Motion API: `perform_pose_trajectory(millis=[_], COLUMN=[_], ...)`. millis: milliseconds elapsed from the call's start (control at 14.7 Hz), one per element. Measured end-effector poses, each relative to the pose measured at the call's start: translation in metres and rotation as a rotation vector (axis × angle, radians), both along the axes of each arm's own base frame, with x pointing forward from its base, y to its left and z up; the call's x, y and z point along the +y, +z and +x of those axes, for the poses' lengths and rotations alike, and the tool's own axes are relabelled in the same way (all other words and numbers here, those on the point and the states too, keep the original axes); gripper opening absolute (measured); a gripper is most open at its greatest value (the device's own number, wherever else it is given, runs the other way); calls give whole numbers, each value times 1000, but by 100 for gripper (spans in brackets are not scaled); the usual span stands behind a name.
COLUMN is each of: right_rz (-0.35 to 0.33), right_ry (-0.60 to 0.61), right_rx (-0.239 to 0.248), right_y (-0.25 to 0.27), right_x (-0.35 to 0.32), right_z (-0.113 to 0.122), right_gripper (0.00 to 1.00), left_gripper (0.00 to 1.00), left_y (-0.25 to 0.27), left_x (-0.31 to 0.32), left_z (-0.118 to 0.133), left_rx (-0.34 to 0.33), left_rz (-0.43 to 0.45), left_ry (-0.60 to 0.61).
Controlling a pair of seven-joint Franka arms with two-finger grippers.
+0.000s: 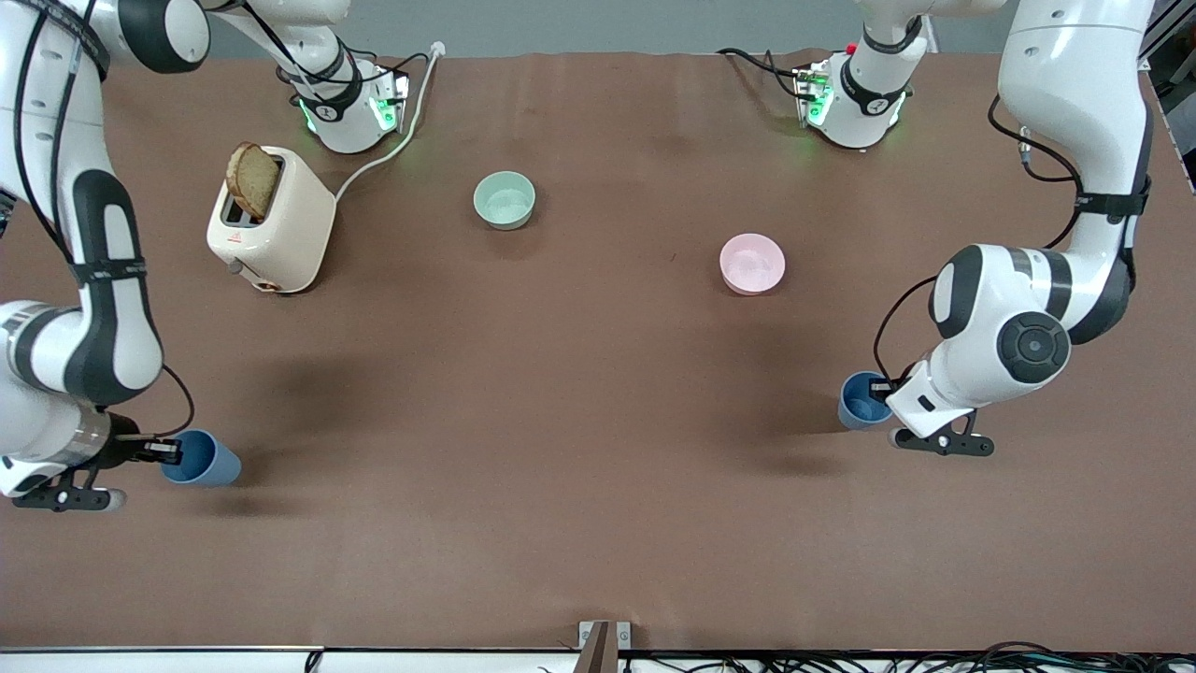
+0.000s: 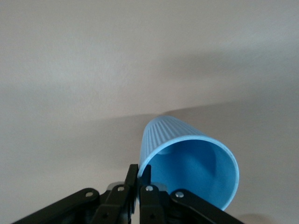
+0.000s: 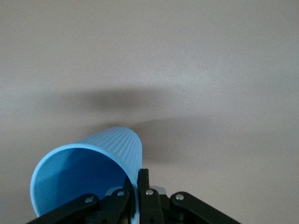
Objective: Stack blue cups with both arms
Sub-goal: 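Carry the cup to mid-table with the left gripper while the right gripper lifts its cup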
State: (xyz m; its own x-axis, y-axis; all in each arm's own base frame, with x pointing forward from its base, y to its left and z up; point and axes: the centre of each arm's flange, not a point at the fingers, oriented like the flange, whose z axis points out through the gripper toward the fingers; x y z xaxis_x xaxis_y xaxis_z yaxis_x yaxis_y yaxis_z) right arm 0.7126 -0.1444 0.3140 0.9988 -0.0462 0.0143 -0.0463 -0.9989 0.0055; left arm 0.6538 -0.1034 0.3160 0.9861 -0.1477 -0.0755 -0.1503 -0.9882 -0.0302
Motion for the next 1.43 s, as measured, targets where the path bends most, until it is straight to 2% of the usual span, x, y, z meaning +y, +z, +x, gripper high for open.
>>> perform_pose_trajectory(millis=[204, 340, 613, 817, 953, 1293, 1429], right_rz=[24, 38, 70, 80, 82, 82, 82], right_ry=[1, 0, -20, -68, -70, -74, -85], right_rx=[27, 32, 79, 93, 93, 110, 108], right_y=[91, 160, 265, 308, 315, 311, 314], right_x=[15, 28, 43, 50, 56, 64, 64], right_z=[-19, -46, -123, -165, -175, -175, -175], right_gripper=[4, 4, 4, 4, 4, 4, 4], left_gripper=[5, 5, 5, 5, 5, 5, 5], left_y=[65, 81, 33, -11, -26, -44, -47], left_x=[-63, -127, -276, -340, -363, -426, -433], left_z=[7, -5, -45, -63, -74, -131, -139], left_rx=[-14, -25, 1, -29, -38, -10, -6], left_rz=[-42, -64, -89, -126, -146, -145, -143], left_ry=[-89, -184, -382, -466, -514, -629, -644])
